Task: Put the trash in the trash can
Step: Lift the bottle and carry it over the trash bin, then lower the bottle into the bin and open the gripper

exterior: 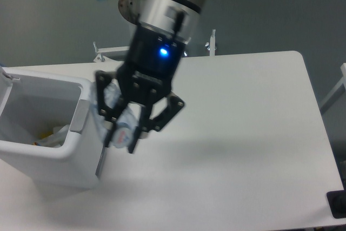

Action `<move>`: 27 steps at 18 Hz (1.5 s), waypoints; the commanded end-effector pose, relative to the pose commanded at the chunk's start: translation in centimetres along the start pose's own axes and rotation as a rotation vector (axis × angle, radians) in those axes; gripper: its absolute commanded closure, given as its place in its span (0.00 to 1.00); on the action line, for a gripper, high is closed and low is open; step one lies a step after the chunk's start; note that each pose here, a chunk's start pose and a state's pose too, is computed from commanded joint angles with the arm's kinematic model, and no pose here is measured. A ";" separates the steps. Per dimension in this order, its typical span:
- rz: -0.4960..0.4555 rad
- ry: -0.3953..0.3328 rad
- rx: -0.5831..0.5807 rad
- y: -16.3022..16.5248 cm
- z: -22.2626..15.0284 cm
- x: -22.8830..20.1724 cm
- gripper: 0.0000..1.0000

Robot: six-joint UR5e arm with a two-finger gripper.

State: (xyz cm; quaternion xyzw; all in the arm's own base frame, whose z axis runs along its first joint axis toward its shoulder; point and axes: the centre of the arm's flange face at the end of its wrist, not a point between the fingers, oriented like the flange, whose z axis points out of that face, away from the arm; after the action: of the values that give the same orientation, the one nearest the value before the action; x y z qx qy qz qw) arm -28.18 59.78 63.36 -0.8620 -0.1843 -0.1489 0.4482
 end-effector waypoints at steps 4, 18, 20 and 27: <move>0.037 0.032 -0.008 0.5 1.7 2.5 1.00; 0.378 0.155 -0.024 4.2 7.2 11.8 1.00; 0.394 0.158 -0.034 4.7 7.7 11.5 1.00; 0.467 0.168 -0.064 7.3 9.7 10.4 0.88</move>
State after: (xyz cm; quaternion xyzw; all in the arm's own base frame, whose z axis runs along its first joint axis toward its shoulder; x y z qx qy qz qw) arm -14.70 65.88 57.10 -0.8796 0.0627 -0.1183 0.4565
